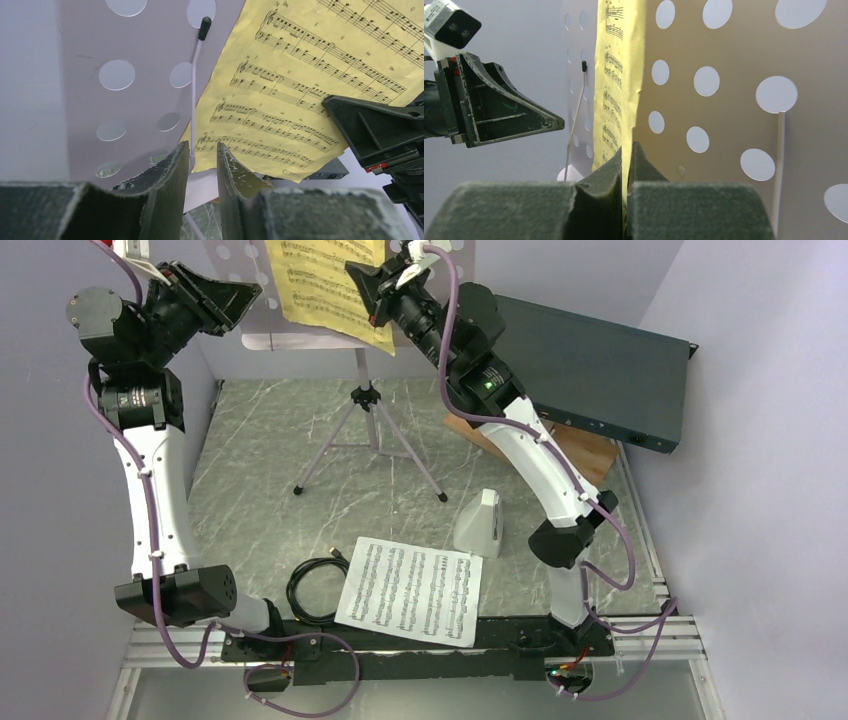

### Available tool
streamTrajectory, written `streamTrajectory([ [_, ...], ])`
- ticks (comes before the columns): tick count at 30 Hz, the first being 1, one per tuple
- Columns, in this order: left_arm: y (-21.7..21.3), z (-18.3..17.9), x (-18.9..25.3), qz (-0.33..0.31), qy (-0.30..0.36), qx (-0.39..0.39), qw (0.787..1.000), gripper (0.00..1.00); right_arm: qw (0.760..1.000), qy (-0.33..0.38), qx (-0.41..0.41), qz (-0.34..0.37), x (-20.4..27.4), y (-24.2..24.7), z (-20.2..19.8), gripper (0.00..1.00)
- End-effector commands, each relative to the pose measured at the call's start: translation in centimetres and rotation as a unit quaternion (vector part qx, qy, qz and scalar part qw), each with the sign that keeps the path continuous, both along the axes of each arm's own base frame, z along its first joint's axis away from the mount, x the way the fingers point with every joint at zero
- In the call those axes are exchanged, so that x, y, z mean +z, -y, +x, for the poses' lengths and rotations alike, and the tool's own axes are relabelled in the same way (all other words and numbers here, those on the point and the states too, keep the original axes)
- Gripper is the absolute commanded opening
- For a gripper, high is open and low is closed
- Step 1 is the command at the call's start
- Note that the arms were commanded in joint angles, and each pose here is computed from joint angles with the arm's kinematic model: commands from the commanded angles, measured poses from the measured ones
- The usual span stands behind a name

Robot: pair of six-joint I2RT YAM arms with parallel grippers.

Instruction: Set up the instrument practice props

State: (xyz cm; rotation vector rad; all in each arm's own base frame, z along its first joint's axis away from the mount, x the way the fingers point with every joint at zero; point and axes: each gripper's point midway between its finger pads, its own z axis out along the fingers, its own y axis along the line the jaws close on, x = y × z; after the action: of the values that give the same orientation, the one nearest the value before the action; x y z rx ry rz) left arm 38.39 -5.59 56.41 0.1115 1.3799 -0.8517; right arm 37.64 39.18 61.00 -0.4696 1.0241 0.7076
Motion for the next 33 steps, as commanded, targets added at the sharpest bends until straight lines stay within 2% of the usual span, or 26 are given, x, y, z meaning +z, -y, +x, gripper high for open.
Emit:
streamTrajectory([
  [1,0.1,0.1,0.9,0.003,0.024,-0.011,1.0,0.31,0.999,0.024,-0.004,0.028,2.0,0.9,-0.2,0.0],
  [7,0.1,0.9,0.3,-0.01,0.011,-0.022,1.0,0.28,1.0,0.027,0.004,0.011,0.9,0.0,0.4,0.0],
  [22,0.9,1.3,0.7,-0.026,0.03,-0.063,0.997,0.22,0.999,0.051,0.006,-0.001,0.5,-0.6,1.0,0.0],
  [33,1.3,1.2,1.0,-0.015,0.038,-0.084,0.996,0.06,0.998,0.065,0.009,-0.014,-0.1,-1.3,1.4,0.0],
])
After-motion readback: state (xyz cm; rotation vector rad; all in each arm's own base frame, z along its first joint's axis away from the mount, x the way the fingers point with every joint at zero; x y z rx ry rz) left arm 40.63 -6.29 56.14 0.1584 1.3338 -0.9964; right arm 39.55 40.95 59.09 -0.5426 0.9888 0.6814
